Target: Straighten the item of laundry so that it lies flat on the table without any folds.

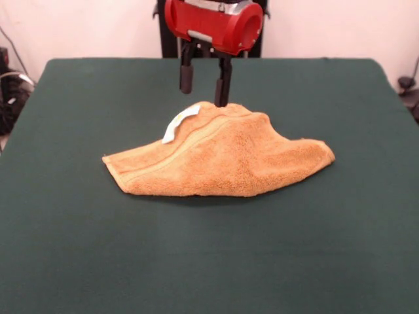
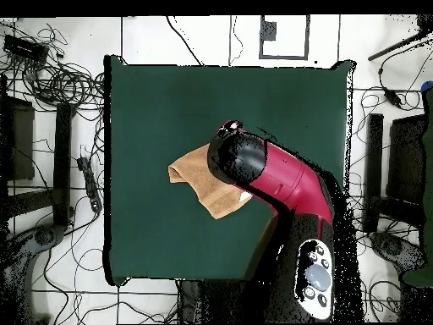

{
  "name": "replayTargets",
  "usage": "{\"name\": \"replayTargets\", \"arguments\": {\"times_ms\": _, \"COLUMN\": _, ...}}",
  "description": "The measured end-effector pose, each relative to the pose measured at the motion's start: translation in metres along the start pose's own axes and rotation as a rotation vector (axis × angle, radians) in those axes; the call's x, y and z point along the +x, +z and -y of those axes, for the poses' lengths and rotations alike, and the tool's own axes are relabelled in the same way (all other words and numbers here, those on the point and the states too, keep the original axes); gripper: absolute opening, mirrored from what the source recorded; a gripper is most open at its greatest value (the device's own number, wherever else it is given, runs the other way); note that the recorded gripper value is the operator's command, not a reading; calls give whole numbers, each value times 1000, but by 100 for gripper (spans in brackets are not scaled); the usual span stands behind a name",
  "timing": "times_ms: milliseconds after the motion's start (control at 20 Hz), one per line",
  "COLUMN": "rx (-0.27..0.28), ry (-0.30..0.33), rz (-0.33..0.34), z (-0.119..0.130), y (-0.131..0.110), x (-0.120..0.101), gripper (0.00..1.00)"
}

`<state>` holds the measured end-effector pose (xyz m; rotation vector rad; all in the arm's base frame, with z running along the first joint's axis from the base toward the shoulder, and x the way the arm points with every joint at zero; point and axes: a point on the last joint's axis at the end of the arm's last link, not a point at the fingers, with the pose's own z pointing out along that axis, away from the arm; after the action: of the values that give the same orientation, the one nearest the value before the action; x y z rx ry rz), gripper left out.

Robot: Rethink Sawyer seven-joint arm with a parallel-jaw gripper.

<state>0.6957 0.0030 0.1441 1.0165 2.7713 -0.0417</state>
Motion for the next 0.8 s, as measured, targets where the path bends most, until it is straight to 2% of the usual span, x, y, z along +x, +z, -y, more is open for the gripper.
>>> {"name": "replayTargets", "arguments": {"times_ms": 300, "rx": 28, "ry": 9, "rz": -117, "z": 6, "y": -2, "x": 14, "gripper": 100}}
{"name": "replayTargets", "arguments": {"times_ms": 400, "rx": 33, "ry": 10, "rz": -137, "z": 6, "y": -2, "x": 17, "gripper": 100}}
{"name": "replayTargets", "arguments": {"times_ms": 650, "rx": 38, "ry": 21, "rz": -155, "z": 11, "y": 1, "x": 22, "gripper": 100}}
{"name": "replayTargets", "arguments": {"times_ms": 800, "rx": 42, "ry": 34, "rz": -141, "z": 19, "y": 8, "x": 27, "gripper": 100}}
